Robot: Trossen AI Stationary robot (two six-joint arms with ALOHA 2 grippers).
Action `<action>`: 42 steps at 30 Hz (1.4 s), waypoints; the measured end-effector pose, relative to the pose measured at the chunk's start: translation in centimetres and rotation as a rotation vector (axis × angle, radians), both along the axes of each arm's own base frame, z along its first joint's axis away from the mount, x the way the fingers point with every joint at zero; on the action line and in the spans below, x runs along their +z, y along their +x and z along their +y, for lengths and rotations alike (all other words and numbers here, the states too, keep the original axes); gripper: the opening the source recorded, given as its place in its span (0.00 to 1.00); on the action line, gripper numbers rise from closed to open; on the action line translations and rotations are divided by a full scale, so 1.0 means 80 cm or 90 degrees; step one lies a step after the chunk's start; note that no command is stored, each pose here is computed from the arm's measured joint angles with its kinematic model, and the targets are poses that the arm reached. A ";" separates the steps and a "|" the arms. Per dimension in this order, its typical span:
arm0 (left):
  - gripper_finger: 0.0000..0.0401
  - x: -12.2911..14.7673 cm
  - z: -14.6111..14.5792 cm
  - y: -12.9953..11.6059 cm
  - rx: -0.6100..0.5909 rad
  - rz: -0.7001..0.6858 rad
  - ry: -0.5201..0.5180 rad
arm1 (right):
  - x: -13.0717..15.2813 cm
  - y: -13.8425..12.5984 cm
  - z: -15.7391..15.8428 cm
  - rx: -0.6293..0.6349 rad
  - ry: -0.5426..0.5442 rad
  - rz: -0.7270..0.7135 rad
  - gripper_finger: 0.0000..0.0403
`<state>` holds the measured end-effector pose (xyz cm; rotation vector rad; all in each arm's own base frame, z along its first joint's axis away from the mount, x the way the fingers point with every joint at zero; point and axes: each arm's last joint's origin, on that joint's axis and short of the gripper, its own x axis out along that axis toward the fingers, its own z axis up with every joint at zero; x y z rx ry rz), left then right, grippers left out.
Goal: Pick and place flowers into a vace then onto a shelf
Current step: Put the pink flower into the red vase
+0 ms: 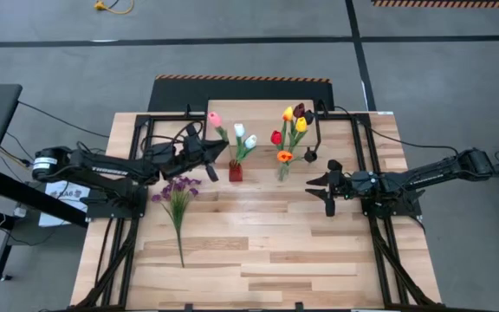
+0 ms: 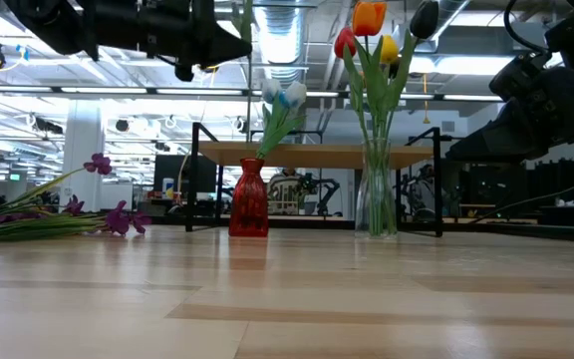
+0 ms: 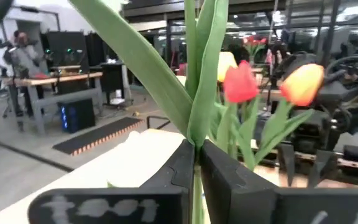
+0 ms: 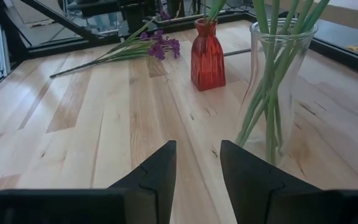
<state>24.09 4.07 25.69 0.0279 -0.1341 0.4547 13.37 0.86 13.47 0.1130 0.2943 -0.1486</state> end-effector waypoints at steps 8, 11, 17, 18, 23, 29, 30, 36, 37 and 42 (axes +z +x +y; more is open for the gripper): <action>0.09 -0.009 0.004 0.005 0.008 0.007 -0.038 | 0.000 0.000 0.000 0.000 -0.003 0.001 0.29; 0.12 -0.010 0.004 0.005 0.011 0.009 -0.045 | 0.000 0.000 0.000 0.000 -0.001 0.002 0.29; 0.20 -0.014 0.002 0.005 -0.001 0.029 -0.058 | -0.001 0.000 0.000 0.001 -0.001 0.004 0.29; 0.22 -0.016 0.001 0.006 -0.002 0.036 -0.060 | -0.001 0.000 0.000 0.001 0.001 0.005 0.29; 0.32 -0.021 -0.004 0.006 -0.004 0.060 -0.075 | -0.002 -0.001 0.000 -0.001 0.005 0.011 0.29; 0.45 -0.025 -0.012 0.003 0.011 0.091 -0.100 | -0.003 -0.001 0.000 -0.002 0.008 0.014 0.29; 0.47 -0.026 -0.014 0.001 0.015 0.102 -0.107 | -0.003 -0.001 0.000 -0.002 0.008 0.014 0.29; 0.54 -0.011 -0.024 -0.007 0.036 0.176 -0.146 | -0.003 -0.001 0.000 -0.001 0.009 0.014 0.29; 0.55 -0.007 -0.026 -0.008 0.037 0.190 -0.152 | -0.003 -0.001 0.000 -0.001 0.009 0.014 0.29; 0.56 0.011 -0.036 -0.014 0.047 0.270 -0.184 | -0.003 -0.001 0.000 0.000 0.009 0.014 0.29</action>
